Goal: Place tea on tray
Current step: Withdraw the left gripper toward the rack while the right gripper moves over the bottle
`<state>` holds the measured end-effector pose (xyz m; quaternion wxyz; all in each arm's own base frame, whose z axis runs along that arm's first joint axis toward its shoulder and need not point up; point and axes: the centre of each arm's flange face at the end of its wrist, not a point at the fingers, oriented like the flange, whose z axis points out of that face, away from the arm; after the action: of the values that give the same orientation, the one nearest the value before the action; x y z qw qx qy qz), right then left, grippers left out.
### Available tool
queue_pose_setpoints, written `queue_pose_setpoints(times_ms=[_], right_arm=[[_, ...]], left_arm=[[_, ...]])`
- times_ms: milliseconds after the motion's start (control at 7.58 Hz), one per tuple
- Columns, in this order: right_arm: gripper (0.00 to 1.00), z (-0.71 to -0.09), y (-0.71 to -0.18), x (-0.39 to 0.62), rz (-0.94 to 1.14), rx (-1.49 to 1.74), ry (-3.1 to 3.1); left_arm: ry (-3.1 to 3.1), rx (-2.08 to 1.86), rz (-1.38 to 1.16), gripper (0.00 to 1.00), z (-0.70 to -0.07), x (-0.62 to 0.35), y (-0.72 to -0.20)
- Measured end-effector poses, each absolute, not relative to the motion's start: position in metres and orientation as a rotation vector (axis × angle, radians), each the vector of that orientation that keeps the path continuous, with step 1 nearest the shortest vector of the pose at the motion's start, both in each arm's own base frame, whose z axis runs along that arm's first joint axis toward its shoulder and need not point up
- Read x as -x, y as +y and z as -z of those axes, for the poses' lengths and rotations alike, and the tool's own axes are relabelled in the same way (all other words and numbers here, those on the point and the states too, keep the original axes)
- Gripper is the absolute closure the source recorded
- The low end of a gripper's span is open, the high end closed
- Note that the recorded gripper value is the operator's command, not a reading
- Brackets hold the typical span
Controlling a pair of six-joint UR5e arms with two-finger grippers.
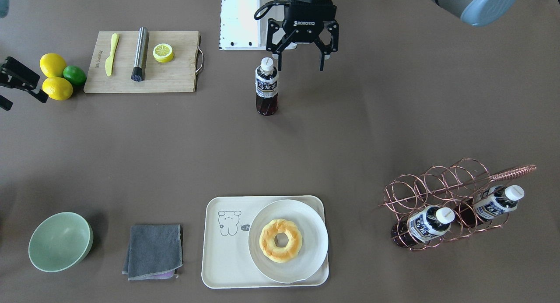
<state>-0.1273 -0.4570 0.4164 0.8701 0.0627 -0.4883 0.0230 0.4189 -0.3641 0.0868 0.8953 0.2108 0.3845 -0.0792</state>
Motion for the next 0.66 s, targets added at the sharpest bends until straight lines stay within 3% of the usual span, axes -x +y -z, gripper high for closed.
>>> queue_pose_setpoints(times_ms=[659], right_arm=[[0.00, -0.216, -0.419, 0.344, -0.219, -0.043, -1.012]], left_arm=[[0.747, -0.423, 0.000, 0.03, -0.174, -0.309, -0.424]])
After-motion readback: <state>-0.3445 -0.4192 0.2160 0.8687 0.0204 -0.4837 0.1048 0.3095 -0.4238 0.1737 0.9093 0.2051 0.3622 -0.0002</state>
